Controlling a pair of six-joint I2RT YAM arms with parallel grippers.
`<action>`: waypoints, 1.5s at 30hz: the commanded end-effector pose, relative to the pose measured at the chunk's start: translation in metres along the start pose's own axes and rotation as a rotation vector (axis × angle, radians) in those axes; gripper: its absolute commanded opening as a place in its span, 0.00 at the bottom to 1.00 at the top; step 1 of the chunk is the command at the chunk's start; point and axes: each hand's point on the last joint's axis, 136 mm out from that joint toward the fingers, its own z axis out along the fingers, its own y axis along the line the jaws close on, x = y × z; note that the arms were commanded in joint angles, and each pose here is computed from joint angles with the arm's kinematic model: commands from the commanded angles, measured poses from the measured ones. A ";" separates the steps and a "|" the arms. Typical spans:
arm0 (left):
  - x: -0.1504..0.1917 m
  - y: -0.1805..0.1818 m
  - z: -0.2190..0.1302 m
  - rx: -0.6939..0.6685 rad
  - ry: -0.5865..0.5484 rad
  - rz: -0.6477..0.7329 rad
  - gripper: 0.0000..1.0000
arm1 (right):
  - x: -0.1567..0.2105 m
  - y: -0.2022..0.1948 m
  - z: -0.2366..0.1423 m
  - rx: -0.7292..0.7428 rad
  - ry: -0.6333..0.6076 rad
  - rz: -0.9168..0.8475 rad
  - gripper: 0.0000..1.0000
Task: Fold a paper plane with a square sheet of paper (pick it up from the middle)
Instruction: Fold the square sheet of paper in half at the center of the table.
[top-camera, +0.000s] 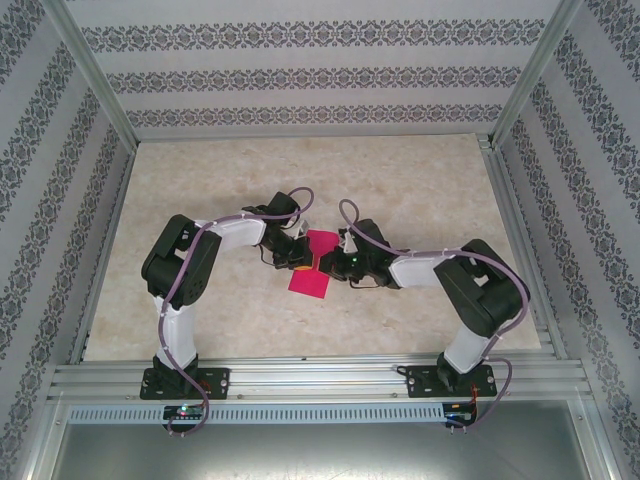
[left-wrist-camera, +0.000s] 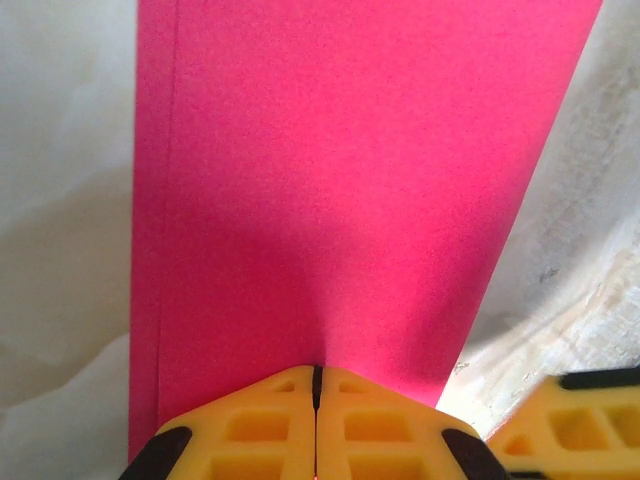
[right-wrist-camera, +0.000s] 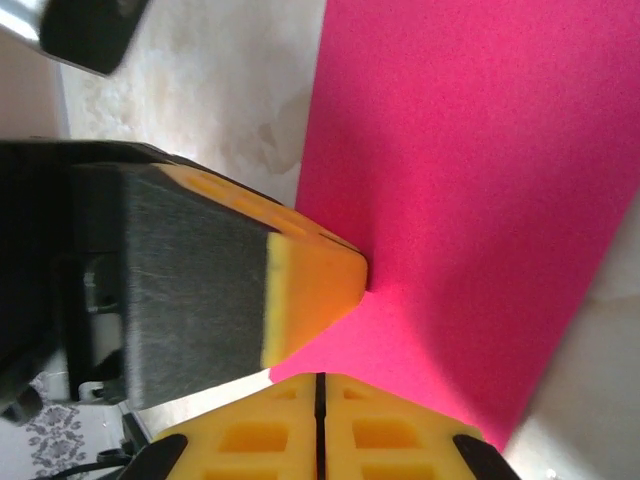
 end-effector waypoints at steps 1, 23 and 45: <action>0.006 0.019 0.007 -0.088 0.015 -0.009 0.08 | -0.001 -0.007 0.010 0.010 0.021 -0.022 0.08; 0.007 0.020 0.003 -0.103 0.010 -0.004 0.08 | -0.040 -0.002 0.004 0.009 -0.030 -0.037 0.08; 0.005 0.018 -0.001 -0.111 0.003 -0.002 0.08 | -0.072 0.000 -0.016 0.021 -0.071 -0.035 0.08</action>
